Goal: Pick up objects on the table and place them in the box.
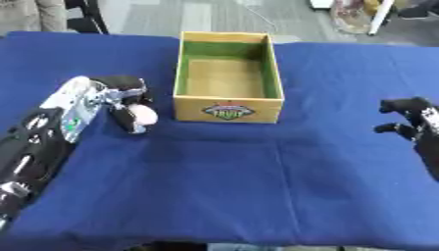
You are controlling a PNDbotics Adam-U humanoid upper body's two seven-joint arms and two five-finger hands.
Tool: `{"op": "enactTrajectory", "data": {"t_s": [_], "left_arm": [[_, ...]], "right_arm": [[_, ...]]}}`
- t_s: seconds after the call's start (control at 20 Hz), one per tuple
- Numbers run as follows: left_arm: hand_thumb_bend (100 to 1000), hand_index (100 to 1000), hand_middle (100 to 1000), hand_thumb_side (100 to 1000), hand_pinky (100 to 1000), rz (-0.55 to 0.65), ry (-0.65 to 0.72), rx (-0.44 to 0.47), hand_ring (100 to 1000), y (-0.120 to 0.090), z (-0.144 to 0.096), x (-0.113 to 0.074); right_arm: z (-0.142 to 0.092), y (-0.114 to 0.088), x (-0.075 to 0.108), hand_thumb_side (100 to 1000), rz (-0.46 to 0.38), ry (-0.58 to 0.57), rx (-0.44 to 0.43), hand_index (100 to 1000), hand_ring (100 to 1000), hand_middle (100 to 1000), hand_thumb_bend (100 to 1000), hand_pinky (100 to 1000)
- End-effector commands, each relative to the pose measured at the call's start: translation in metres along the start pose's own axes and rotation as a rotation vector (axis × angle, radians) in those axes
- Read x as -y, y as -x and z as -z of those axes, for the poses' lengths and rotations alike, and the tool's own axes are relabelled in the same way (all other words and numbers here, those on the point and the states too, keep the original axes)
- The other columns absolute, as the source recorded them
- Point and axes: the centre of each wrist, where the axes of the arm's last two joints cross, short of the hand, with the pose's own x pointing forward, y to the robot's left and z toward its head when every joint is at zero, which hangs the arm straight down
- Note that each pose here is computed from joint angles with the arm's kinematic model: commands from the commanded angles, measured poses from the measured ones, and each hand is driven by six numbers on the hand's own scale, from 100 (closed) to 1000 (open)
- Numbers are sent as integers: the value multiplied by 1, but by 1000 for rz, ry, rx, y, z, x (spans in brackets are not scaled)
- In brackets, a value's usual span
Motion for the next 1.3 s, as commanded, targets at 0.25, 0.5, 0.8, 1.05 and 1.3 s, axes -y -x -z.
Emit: {"op": "enactTrajectory", "data": {"t_s": [0.25, 0.5, 0.8, 1.05, 1.3], "left_arm": [[481, 433, 255, 159, 286, 24, -18, 17, 257, 6, -25, -30], [444, 431, 247, 150, 280, -1, -59, 75, 250, 1, -36, -48], [391, 426, 233, 142, 269, -51, -168, 102, 238, -2, -48, -71], [353, 430, 233, 133, 267, -100, -315, 114, 240, -11, -40, -84], [311, 440, 238, 131, 282, -138, -468, 79, 250, -19, -16, -86]], "right_arm": [[1, -5, 5, 720, -21, 2, 14, 711, 943, 646, 100, 645], [1, -5, 5, 718, -21, 1, 13, 711, 943, 646, 100, 645], [0, -4, 5, 719, -20, -2, 10, 711, 943, 646, 100, 645], [1, -4, 3, 721, -16, -18, 8, 711, 943, 646, 100, 645], [3, -2, -3, 728, -12, -40, 4, 711, 944, 646, 100, 645]]}}
